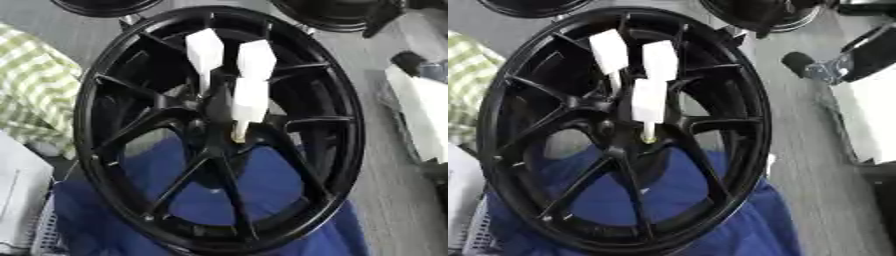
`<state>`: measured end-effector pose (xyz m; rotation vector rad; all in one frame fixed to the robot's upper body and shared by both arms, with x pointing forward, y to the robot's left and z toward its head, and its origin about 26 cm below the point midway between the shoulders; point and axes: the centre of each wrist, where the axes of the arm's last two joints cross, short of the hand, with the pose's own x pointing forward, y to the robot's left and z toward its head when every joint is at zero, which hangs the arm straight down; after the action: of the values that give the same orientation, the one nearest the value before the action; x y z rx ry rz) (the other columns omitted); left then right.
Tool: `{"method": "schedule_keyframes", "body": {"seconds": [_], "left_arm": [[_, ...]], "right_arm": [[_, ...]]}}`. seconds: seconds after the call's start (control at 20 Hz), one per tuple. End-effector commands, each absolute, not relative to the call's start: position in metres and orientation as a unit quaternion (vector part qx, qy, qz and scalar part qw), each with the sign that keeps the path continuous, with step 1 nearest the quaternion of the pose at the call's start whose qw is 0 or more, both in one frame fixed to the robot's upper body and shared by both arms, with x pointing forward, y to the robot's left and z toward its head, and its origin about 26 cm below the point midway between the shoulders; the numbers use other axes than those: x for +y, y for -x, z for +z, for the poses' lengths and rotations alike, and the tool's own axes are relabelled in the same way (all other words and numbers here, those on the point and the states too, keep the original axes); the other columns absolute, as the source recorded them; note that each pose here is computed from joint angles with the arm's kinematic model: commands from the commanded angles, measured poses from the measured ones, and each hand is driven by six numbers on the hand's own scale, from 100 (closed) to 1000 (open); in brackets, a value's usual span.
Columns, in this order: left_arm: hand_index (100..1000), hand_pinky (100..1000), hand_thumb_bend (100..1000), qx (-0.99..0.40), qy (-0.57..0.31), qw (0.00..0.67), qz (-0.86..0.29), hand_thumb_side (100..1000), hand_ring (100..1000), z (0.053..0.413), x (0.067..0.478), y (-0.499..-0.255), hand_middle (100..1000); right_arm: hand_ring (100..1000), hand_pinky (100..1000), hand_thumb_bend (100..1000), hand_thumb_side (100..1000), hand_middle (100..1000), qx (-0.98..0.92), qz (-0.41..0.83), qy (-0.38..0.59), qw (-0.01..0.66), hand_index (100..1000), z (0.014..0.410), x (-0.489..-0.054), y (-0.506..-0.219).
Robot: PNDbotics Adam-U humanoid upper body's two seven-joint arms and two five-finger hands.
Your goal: Pull the pin out of the wheel hub.
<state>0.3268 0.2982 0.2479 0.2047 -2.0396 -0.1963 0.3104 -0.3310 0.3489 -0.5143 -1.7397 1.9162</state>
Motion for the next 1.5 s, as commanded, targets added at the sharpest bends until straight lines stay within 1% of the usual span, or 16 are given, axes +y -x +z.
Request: {"method": "schedule_keyframes", "body": {"seconds": [0.05, 0.1, 0.15, 0.3, 0.4, 0.6, 0.65, 0.9, 0.95, 1.1, 1.25, 1.5], "left_arm": [[735, 799, 137, -0.85, -0.097, 0.512, -0.077, 679, 625, 0.25, 0.304, -0.322, 519], [735, 799, 137, -0.845, -0.101, 0.519, -0.077, 679, 625, 0.247, 0.306, -0.322, 519], [735, 800, 138, -0.84, -0.106, 0.527, -0.076, 682, 625, 0.242, 0.309, -0.321, 519], [735, 800, 139, -0.828, -0.117, 0.544, -0.07, 685, 624, 0.232, 0.317, -0.32, 518], [734, 801, 141, -0.822, -0.123, 0.553, -0.065, 686, 624, 0.226, 0.322, -0.319, 518], [734, 802, 140, -0.815, -0.134, 0.561, -0.055, 685, 624, 0.22, 0.329, -0.318, 518], [734, 802, 140, -0.814, -0.137, 0.562, -0.053, 684, 624, 0.22, 0.331, -0.318, 518], [734, 803, 141, -0.812, -0.143, 0.564, -0.044, 685, 624, 0.217, 0.335, -0.316, 518], [734, 803, 141, -0.812, -0.144, 0.565, -0.043, 686, 624, 0.216, 0.336, -0.316, 518], [732, 804, 141, -0.809, -0.148, 0.568, -0.036, 688, 625, 0.213, 0.339, -0.314, 518], [731, 804, 141, -0.806, -0.153, 0.571, -0.031, 689, 625, 0.21, 0.342, -0.313, 518], [730, 804, 143, -0.799, -0.16, 0.579, -0.019, 691, 625, 0.203, 0.348, -0.311, 518]], "right_arm": [[827, 934, 100, 283, 736, -0.644, 0.7, 0.179, 0.251, 809, 0.353, -0.327, -0.321], [827, 934, 100, 283, 736, -0.645, 0.7, 0.175, 0.251, 809, 0.352, -0.325, -0.326], [829, 936, 100, 317, 738, -0.643, 0.702, 0.17, 0.254, 810, 0.349, -0.322, -0.333], [833, 940, 100, 330, 742, -0.636, 0.711, 0.155, 0.258, 812, 0.344, -0.315, -0.35], [838, 941, 100, 298, 748, -0.638, 0.711, 0.147, 0.258, 818, 0.342, -0.31, -0.359], [843, 946, 100, 296, 753, -0.64, 0.713, 0.134, 0.254, 823, 0.339, -0.3, -0.375], [846, 945, 100, 261, 757, -0.641, 0.713, 0.133, 0.251, 825, 0.339, -0.297, -0.377], [847, 954, 100, 271, 759, -0.644, 0.715, 0.123, 0.242, 825, 0.333, -0.285, -0.386], [848, 956, 100, 285, 759, -0.643, 0.716, 0.122, 0.242, 825, 0.331, -0.283, -0.387], [849, 955, 100, 279, 761, -0.638, 0.72, 0.123, 0.243, 826, 0.326, -0.279, -0.389], [850, 962, 100, 312, 762, -0.634, 0.723, 0.127, 0.246, 827, 0.32, -0.275, -0.391], [852, 965, 100, 333, 765, -0.629, 0.726, 0.124, 0.249, 829, 0.31, -0.265, -0.395]]}}
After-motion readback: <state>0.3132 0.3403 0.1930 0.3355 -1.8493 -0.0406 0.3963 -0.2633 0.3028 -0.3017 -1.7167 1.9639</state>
